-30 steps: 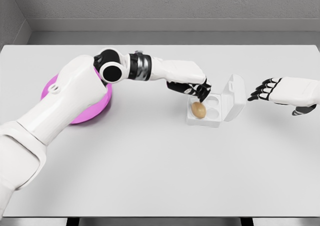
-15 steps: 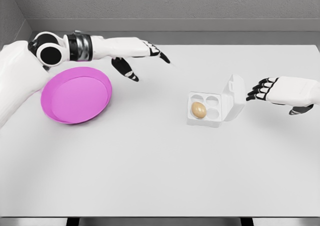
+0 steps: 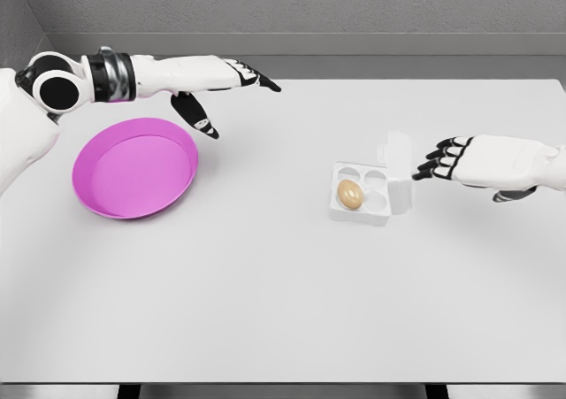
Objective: Pack egg into the box and close the box lid
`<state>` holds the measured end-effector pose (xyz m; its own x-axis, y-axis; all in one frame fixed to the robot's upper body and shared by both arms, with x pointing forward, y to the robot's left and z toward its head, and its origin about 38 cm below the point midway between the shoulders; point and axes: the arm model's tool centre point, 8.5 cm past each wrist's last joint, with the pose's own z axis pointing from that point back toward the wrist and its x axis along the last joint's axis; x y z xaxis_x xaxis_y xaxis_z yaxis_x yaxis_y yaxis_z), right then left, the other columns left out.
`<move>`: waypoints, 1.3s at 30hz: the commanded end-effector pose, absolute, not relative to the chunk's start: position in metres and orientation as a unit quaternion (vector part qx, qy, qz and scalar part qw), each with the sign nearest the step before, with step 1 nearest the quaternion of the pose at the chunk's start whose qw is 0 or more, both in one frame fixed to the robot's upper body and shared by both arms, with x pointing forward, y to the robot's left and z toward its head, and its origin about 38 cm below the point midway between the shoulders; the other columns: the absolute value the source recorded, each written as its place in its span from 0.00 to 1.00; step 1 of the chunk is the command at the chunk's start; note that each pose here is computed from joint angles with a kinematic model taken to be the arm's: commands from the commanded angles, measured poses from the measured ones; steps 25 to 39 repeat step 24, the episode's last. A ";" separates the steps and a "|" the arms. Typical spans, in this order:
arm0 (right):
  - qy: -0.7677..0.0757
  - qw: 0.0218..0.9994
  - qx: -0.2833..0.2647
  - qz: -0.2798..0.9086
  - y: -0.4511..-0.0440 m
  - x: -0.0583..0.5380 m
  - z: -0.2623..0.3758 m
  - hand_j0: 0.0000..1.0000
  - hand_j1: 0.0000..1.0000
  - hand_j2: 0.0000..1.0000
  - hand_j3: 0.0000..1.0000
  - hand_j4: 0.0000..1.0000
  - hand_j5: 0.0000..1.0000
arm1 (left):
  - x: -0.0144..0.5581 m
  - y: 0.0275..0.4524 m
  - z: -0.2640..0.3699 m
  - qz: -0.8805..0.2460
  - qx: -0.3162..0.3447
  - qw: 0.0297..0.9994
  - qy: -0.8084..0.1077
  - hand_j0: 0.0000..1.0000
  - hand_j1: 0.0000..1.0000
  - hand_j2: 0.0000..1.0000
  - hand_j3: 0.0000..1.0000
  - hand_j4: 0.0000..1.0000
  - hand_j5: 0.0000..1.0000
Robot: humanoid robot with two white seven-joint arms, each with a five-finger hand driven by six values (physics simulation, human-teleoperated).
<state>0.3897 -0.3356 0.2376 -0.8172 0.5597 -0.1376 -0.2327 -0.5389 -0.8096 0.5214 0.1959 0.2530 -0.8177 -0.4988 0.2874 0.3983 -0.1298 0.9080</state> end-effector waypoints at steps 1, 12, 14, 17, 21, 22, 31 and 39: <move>-0.430 0.220 -0.191 0.854 -0.327 0.387 0.241 1.00 1.00 1.00 1.00 1.00 1.00 | 0.521 0.196 0.254 -0.747 0.041 0.301 -0.591 1.00 1.00 1.00 1.00 1.00 1.00; -0.459 0.195 -0.173 0.849 -0.306 0.378 0.251 1.00 1.00 1.00 1.00 1.00 1.00 | 0.521 0.196 0.251 -0.748 0.039 0.302 -0.590 1.00 1.00 1.00 1.00 1.00 1.00; -0.459 0.197 -0.178 0.848 -0.308 0.380 0.253 1.00 1.00 1.00 1.00 1.00 1.00 | 0.521 0.195 0.250 -0.747 0.038 0.303 -0.590 1.00 1.00 1.00 1.00 1.00 1.00; -0.462 0.228 -0.185 0.837 -0.326 0.389 0.254 1.00 1.00 1.00 1.00 1.00 1.00 | 0.522 0.191 0.247 -0.745 0.033 0.306 -0.592 1.00 1.00 1.00 1.00 1.00 1.00; -0.476 0.306 -0.172 0.806 -0.362 0.404 0.244 1.00 1.00 1.00 1.00 1.00 1.00 | 0.522 0.190 0.247 -0.746 0.032 0.304 -0.591 1.00 1.00 1.00 1.00 1.00 1.00; -0.475 0.306 -0.172 0.807 -0.362 0.404 0.245 1.00 1.00 1.00 1.00 1.00 1.00 | 0.522 0.190 0.247 -0.746 0.032 0.304 -0.591 1.00 1.00 1.00 1.00 1.00 1.00; -0.475 0.306 -0.171 0.807 -0.362 0.404 0.244 1.00 1.00 1.00 1.00 1.00 1.00 | 0.521 0.190 0.244 -0.746 0.030 0.306 -0.590 1.00 1.00 1.00 1.00 1.00 1.00; -0.475 0.306 -0.171 0.807 -0.362 0.404 0.244 1.00 1.00 1.00 1.00 1.00 1.00 | 0.521 0.190 0.244 -0.746 0.030 0.306 -0.590 1.00 1.00 1.00 1.00 1.00 1.00</move>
